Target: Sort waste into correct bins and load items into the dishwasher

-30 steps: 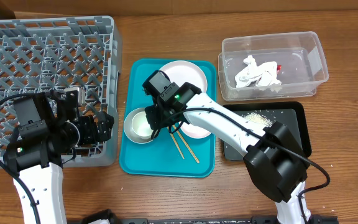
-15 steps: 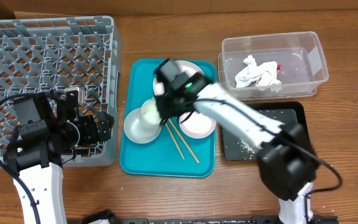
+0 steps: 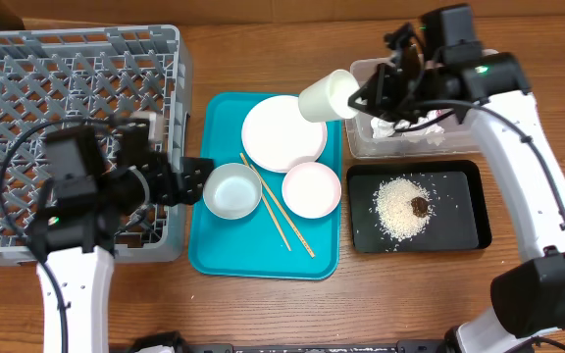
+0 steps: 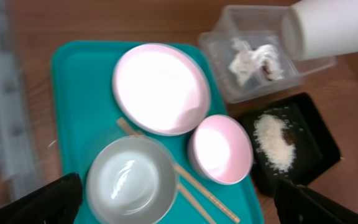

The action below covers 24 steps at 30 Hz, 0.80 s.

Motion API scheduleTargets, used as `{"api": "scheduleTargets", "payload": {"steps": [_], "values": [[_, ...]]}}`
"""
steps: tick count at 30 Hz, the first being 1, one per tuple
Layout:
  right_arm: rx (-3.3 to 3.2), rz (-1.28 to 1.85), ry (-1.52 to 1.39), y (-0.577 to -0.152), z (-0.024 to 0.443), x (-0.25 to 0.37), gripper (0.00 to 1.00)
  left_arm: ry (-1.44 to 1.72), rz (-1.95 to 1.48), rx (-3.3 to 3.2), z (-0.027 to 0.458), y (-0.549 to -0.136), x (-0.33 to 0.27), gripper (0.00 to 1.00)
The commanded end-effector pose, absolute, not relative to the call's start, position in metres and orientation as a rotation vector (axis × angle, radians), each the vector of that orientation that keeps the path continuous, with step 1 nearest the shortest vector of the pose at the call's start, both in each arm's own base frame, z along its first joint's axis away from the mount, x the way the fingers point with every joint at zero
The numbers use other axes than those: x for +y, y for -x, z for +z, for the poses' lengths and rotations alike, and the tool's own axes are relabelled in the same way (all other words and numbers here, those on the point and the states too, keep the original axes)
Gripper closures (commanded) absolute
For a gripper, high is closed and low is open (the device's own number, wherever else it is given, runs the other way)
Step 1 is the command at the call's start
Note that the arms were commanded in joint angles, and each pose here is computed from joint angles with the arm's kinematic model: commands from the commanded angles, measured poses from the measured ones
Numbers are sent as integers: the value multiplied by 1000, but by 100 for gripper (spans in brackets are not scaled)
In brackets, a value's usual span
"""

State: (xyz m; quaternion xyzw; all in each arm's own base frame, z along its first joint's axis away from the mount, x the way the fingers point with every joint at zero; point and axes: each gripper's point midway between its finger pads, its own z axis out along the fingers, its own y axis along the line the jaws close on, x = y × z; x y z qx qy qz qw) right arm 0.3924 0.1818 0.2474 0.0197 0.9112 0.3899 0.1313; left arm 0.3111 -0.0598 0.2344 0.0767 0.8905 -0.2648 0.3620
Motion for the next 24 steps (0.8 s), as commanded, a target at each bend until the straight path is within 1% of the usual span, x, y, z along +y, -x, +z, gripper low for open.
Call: {"api": "scheduleTargets", "payload": {"steps": [1,6,9,13,17,24], "values": [[2543,1460,88,-374,280,196,96,-373,-876,2199,252,-314,-109,0],[2449,1679,211,-356,302,208,96,-567,-1056,2023,277,-317,-156,0],[2395,1799,245,-348,315,213,96,-679,-1130,1902,295,-313,-174,4],[2347,1894,271,-342,326,215,96,-765,-1161,1800,310,-308,-186,10],[2306,1991,305,-333,337,221,96,-862,-1201,1682,327,-299,-197,12],[2328,2024,374,-318,337,240,96,-983,-1211,1498,354,-289,-203,14]]}}
